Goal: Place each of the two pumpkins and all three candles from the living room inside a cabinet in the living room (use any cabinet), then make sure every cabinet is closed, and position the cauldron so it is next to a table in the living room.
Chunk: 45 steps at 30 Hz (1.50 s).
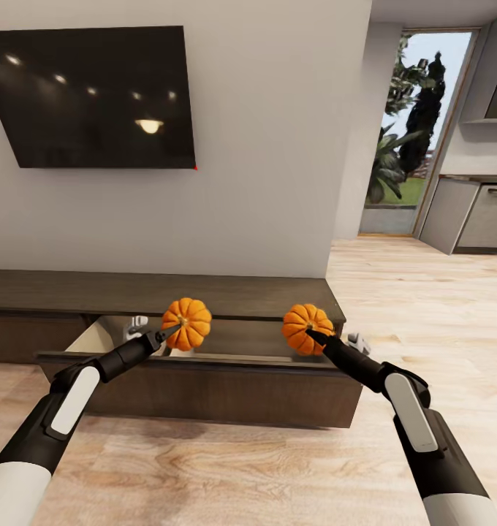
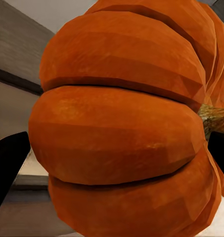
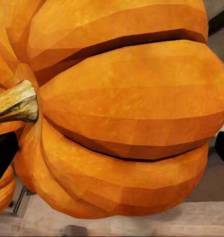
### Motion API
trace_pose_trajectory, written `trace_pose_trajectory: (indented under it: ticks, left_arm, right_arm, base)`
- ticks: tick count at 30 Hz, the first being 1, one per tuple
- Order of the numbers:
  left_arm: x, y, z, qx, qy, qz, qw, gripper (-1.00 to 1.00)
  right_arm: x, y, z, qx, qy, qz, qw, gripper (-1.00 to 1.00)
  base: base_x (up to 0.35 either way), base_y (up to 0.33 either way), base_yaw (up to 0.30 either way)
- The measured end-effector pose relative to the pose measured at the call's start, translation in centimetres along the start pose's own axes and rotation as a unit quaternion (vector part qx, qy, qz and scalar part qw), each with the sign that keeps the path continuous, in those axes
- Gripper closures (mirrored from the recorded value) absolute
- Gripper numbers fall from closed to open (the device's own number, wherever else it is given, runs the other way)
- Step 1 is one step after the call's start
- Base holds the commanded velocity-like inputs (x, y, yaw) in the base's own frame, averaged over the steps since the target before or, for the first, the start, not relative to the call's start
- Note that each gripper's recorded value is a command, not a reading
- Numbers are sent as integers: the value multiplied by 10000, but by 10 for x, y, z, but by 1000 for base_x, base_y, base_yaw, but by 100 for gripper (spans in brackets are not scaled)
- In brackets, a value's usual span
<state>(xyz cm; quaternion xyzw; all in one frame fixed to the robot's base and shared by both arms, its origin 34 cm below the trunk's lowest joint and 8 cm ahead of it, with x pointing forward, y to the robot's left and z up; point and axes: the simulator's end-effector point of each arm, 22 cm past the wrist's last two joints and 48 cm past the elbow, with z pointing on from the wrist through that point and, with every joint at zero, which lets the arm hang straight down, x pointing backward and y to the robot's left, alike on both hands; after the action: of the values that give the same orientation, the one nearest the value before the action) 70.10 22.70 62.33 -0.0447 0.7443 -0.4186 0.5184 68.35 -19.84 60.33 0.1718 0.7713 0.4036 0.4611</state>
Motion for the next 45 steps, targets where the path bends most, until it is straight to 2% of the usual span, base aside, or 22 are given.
trace_pose_trajectory:
  ticks: [5, 10, 17, 29, 34, 45]
  left_arm:
    - [1, 8, 0, -157, 13, -14, 9999, 100]
    - [1, 17, 0, -364, 7, -13, 9993, 100]
    - [0, 17, 0, -376, -8, -8, 9993, 100]
    - [0, 20, 0, -478, -1, 17, 9989, 100]
    - [-1, 30, -1, -719, 0, 11, 9974, 100]
    - [3, 37, -1, -898, 48, 28, 9959, 100]
  right_arm:
    - [7, 2, 3, -2, 87, -45, 10000, 100]
    - [13, -6, 4, 81, 159, -24, 9998, 100]
    - [18, -12, 6, 123, 214, 49, 9997, 100]
    - [17, -17, 5, 189, 214, 37, 9996, 100]
    - [20, -34, 6, 628, 248, 0, 9977, 100]
    - [33, -49, 11, 911, 416, 6, 9950, 100]
  base:
    - [0, 0, 0]
    - [0, 0, 0]
    - [7, 0, 0]
    - [113, 0, 0]
    - [9, 0, 0]
    - [1, 0, 0]
